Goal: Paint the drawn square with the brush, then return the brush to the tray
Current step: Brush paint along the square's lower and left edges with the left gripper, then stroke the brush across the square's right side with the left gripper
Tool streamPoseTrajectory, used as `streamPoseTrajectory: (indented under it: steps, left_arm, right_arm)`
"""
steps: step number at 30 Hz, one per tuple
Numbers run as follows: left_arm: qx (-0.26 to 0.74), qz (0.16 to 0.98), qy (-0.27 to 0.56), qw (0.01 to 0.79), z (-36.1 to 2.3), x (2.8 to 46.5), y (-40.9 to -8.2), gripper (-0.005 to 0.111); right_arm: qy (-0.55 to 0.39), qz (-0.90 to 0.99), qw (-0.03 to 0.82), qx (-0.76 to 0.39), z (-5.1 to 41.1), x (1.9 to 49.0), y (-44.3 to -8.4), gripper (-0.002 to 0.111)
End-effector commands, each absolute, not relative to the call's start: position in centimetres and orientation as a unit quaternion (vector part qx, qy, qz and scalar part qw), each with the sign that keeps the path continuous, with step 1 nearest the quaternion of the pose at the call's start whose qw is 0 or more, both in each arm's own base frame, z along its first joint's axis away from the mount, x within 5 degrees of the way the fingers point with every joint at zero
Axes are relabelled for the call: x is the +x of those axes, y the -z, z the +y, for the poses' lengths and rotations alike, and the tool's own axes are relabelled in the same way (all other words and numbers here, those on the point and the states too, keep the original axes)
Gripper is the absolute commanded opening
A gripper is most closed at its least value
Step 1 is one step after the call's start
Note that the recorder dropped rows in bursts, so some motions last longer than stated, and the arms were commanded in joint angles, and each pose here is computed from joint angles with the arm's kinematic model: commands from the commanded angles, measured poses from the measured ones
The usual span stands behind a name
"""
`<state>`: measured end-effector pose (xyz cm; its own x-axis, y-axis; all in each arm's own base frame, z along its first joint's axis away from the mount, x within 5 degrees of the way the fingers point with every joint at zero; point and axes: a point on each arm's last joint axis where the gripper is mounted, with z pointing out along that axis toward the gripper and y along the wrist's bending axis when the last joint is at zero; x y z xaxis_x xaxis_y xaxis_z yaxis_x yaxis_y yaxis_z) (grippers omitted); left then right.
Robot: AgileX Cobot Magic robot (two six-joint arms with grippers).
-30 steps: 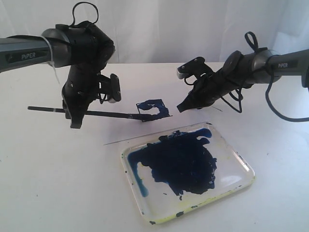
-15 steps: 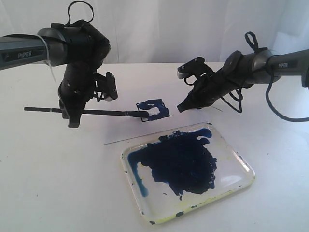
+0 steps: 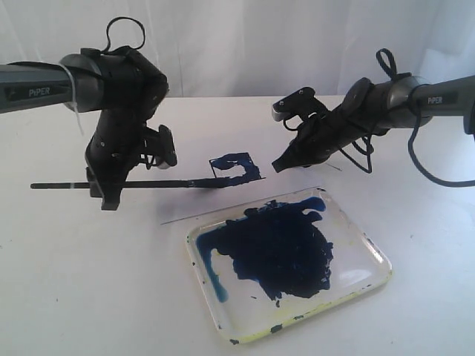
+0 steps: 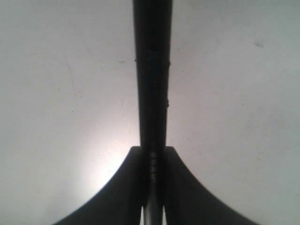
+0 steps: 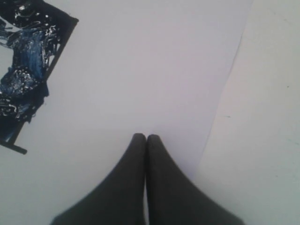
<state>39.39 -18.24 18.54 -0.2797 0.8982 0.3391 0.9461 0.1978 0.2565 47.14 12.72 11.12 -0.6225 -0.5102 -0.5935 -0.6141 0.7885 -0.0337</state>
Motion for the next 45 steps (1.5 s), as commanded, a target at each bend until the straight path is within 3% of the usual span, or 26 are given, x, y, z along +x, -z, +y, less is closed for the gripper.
streamPoseTrajectory:
  steps: [1,11,20,26,31,45]
  left_arm:
    - [-0.58,-0.779,0.218,0.095,-17.5,38.5,-19.6,0.0]
    - [-0.571,-0.793,0.21,0.038,-17.7,38.3,-21.9,0.0]
    - [-0.575,-0.792,0.207,-0.002,-18.3,38.9,-21.9,0.0]
    - [-0.573,-0.781,0.247,0.03,-18.8,39.9,-22.0,0.0]
    - [-0.576,-0.779,0.248,0.014,-20.2,40.9,-21.9,0.0]
    - [-0.58,-0.759,0.295,0.032,-20.5,42.4,-19.3,0.0]
  right_arm:
    - [-0.085,0.901,0.275,-0.325,12.5,46.8,-9.6,0.0]
    - [-0.085,0.901,0.274,-0.326,12.5,46.8,-9.6,0.0]
    - [-0.085,0.901,0.274,-0.326,12.5,46.8,-9.6,0.0]
    - [-0.085,0.901,0.274,-0.326,12.5,46.8,-9.6,0.0]
    - [-0.085,0.901,0.274,-0.326,12.5,46.8,-9.6,0.0]
    - [-0.085,0.901,0.275,-0.325,12.5,46.8,-9.6,0.0]
